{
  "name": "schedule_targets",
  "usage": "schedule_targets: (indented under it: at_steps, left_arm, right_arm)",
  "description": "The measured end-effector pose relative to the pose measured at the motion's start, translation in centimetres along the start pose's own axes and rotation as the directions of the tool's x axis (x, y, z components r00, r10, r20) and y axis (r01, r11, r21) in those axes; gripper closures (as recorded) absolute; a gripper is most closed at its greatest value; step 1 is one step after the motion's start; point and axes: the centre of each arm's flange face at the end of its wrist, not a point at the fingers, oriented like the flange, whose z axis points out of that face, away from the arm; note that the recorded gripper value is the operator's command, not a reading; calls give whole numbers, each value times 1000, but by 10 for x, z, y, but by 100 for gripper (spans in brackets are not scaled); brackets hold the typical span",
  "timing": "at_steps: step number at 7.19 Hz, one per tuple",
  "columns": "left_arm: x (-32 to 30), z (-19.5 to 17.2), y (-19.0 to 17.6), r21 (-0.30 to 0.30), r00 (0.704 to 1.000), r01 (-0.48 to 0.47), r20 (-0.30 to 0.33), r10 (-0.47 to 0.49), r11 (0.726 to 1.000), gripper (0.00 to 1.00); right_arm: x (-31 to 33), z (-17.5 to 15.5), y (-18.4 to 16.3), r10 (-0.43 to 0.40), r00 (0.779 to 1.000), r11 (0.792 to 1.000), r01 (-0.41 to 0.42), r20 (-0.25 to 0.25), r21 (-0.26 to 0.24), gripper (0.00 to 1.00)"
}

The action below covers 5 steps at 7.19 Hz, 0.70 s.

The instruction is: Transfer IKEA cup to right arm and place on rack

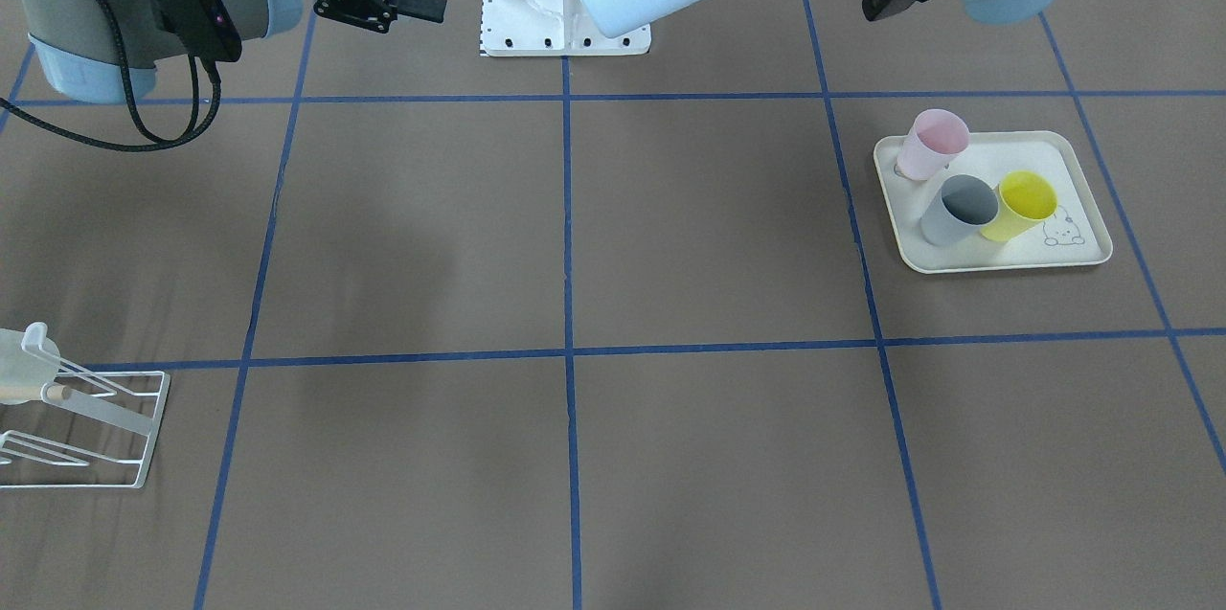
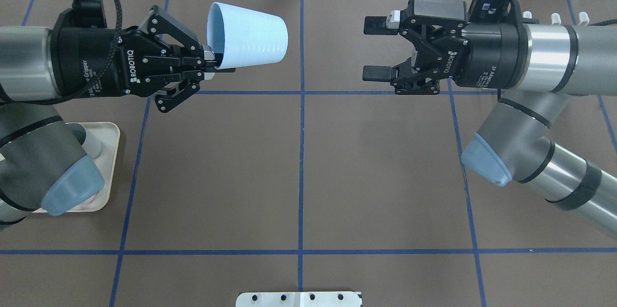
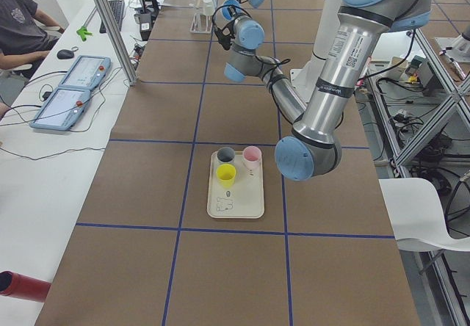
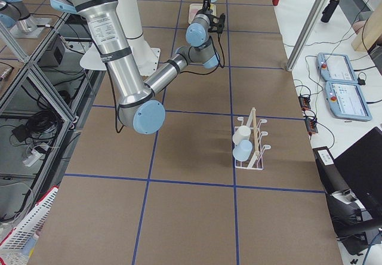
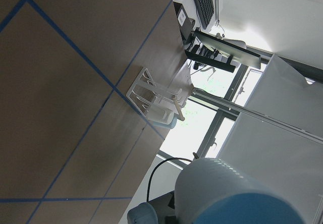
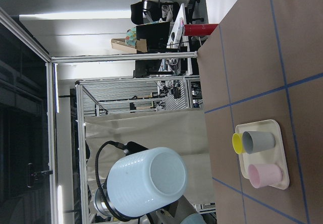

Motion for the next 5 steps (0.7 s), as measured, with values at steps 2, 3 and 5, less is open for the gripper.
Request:
schedule_targets:
  at_steps: [2,3,5]
  left_arm:
    - [3,6,16,-64,995,101,-15,-102,993,100]
    - [5,13,23,-88,988,149,-15,-151,985,100]
    - [6,21,30,-109,982,185,-12,-187,977,100]
  right_arm:
    - [4,12,5,-7,998,999,9,58,-35,2]
    - [6,16,7,-12,997,998,17,81,-55,2]
    - [5,23,11,-15,993,996,25,118,-86,2]
